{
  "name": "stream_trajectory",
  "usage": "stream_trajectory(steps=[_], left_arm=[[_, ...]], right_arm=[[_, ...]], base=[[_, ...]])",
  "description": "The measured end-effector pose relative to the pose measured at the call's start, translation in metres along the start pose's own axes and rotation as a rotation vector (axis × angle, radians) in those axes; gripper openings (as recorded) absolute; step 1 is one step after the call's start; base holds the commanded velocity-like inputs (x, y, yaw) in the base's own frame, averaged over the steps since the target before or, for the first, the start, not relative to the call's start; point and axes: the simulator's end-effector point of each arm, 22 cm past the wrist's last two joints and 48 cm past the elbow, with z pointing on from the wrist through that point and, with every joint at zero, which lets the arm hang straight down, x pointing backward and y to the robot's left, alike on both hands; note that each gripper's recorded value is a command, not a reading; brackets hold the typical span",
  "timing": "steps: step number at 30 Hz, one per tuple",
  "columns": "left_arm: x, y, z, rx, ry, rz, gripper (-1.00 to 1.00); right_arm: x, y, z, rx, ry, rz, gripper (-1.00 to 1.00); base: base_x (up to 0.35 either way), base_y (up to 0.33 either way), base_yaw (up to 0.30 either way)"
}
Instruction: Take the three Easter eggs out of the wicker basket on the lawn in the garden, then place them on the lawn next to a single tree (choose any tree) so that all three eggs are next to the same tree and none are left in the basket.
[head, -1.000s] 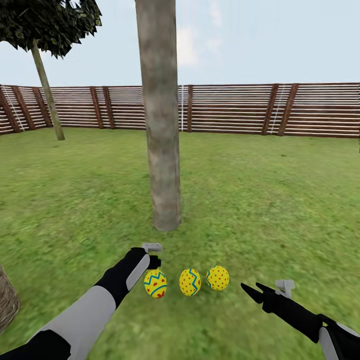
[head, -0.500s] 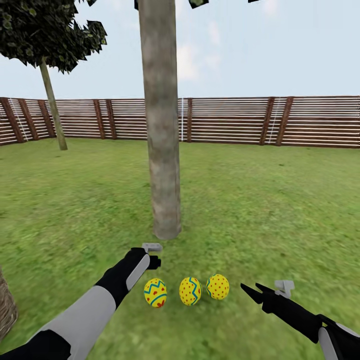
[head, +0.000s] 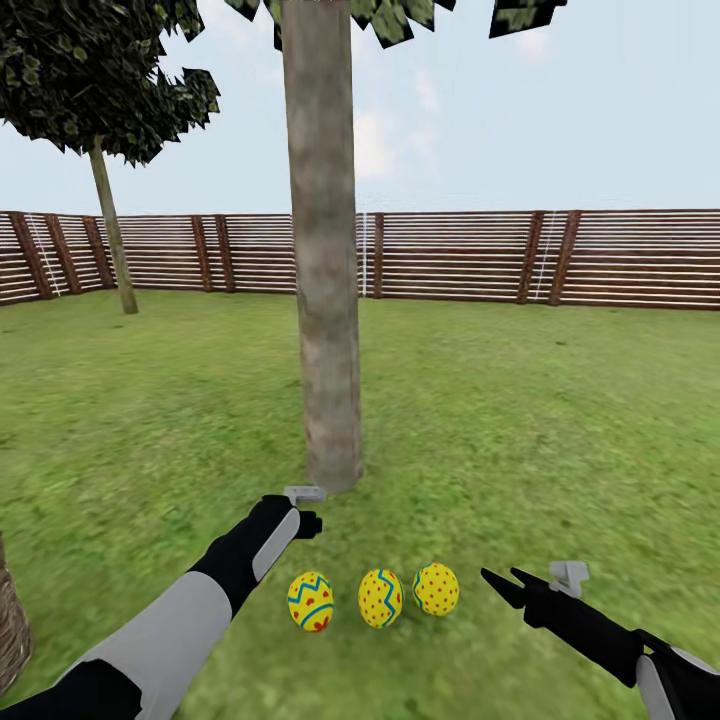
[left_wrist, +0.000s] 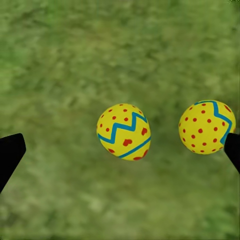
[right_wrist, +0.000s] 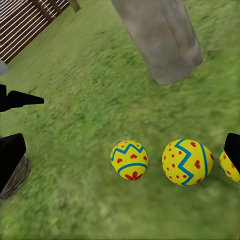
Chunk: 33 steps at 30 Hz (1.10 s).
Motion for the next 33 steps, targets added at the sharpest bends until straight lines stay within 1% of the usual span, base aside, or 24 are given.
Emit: stream_trajectory(steps=[33], left_arm=[[-0.060,0.001,-0.046,0.002,0.001,0.000,1.00]], right_arm=[[-0.054,0.031,0.000,-0.002,0.031,0.021,1.00]], base=[[0.000,0.000,0.000]])
